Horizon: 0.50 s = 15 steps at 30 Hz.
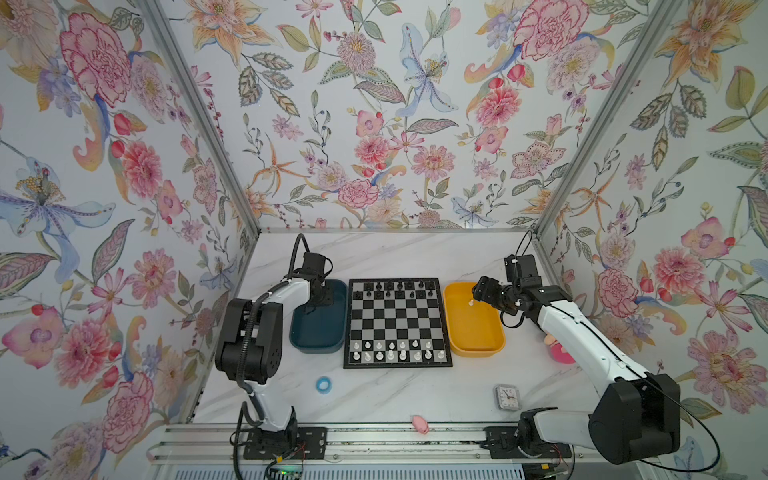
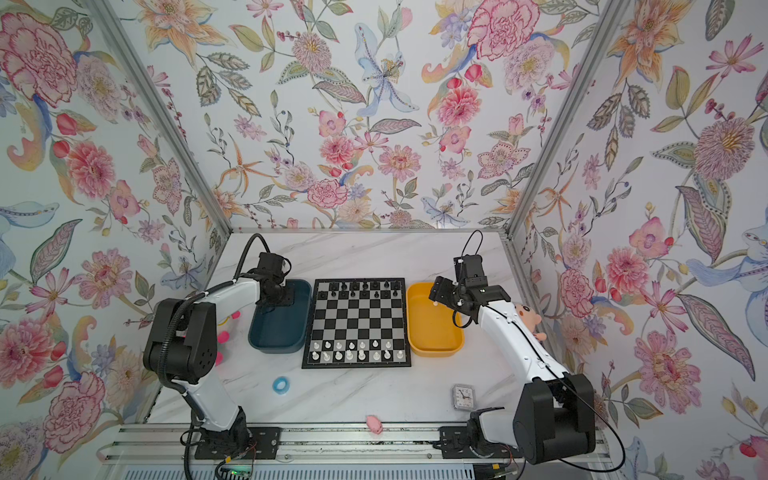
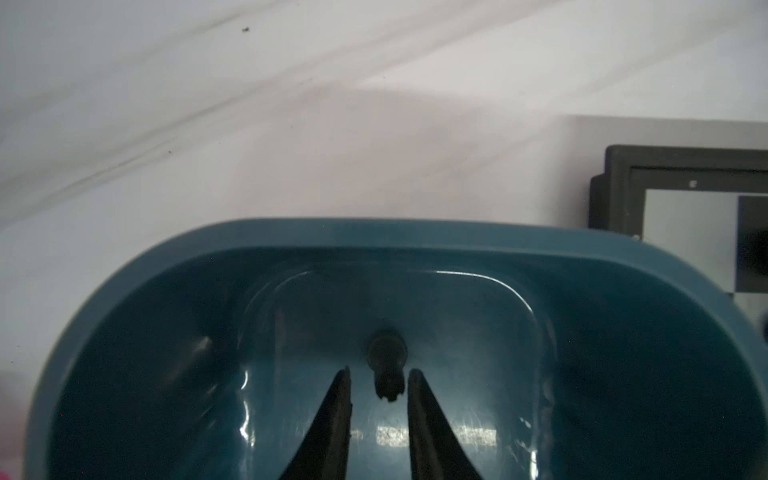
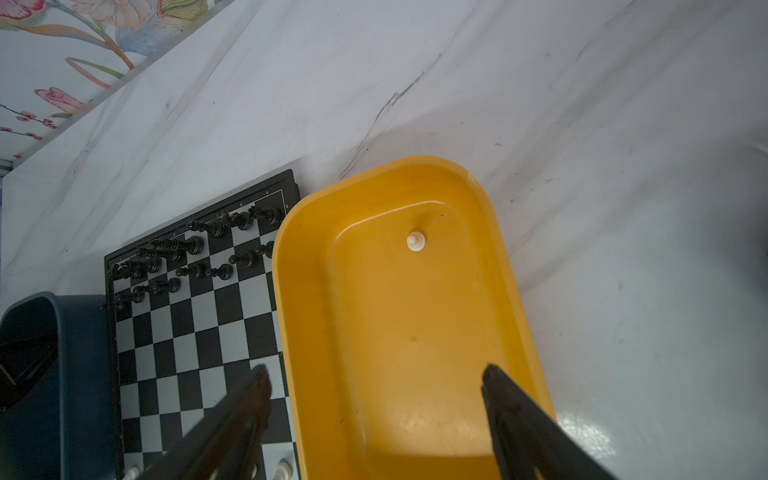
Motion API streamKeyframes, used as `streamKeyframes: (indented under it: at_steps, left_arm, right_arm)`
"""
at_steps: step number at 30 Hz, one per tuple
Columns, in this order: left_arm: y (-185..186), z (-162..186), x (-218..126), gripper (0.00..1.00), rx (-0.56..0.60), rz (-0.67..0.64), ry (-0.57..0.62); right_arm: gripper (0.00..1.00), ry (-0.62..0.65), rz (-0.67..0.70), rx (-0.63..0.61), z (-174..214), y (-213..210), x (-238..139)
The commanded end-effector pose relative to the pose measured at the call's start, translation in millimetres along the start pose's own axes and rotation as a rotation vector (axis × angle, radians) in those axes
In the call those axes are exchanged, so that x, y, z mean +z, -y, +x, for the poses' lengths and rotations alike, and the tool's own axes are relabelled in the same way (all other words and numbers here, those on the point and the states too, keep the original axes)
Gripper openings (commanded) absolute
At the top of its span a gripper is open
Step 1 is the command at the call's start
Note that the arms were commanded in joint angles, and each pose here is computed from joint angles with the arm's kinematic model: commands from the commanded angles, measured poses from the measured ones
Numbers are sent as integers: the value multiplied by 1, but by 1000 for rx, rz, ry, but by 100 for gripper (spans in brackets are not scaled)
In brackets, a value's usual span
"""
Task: Set up the chess pieces on the board
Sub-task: 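Close the left gripper on the last black piece in the teal bin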
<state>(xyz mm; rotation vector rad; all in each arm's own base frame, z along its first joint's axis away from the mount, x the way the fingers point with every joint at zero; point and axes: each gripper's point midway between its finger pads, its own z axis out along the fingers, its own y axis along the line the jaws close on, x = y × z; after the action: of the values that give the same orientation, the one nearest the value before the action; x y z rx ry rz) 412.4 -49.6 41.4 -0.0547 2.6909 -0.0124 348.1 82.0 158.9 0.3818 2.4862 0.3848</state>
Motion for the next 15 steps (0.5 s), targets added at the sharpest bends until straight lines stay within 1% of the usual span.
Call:
streamKeyframes:
  at_steps: [1, 15]
  left_arm:
    - [-5, -3, 1, 27, 16, -19, -9]
    - [-4, -4, 6, 23, 17, -16, -11]
  right_arm:
    - [81, -19, 15, -3, 4, 5, 2]
    - [81, -30, 18, 1, 6, 5, 5]
